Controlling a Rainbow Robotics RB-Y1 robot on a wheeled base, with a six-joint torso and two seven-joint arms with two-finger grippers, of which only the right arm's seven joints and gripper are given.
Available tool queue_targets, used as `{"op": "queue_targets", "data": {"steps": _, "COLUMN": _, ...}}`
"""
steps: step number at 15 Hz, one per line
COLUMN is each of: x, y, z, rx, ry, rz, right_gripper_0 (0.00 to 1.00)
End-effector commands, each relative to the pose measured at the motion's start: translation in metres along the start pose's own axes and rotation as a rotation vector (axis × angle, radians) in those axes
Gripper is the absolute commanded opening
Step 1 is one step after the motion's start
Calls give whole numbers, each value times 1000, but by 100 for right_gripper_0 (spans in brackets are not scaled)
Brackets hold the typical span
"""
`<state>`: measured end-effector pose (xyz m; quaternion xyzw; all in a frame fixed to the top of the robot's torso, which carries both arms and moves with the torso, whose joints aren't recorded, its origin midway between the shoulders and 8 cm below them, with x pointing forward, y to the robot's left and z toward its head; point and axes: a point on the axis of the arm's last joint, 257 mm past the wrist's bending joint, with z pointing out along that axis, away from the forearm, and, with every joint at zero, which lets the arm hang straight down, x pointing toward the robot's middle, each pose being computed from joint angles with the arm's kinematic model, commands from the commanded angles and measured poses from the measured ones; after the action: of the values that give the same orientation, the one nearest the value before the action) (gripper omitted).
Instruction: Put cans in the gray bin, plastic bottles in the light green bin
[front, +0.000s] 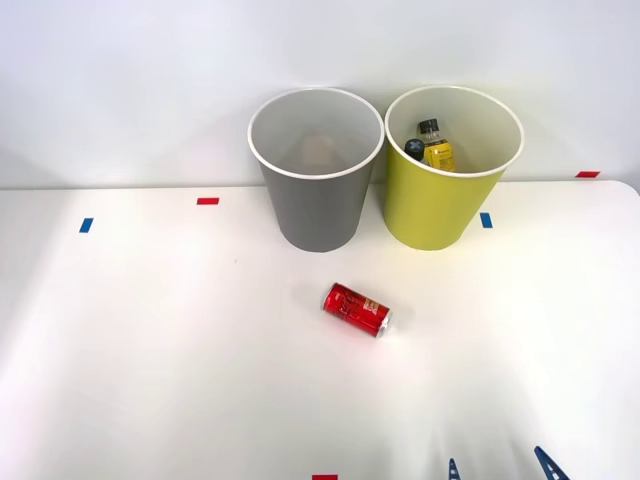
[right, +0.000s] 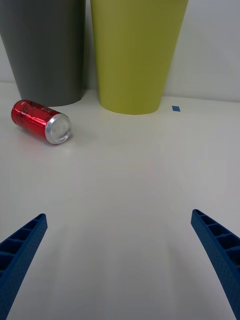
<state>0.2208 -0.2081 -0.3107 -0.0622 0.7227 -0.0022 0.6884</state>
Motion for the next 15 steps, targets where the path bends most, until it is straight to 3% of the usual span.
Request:
{"op": "queue_targets", "data": {"steps": 1, "x": 0, "y": 0, "z": 0, "rx": 0, "ry": 0, "rz": 0, "right_gripper_0": 100}}
{"op": "queue_targets", "data": {"steps": 15, "x": 0, "y": 0, "z": 0, "rx": 0, "ry": 0, "rz": 0, "right_gripper_0": 100}}
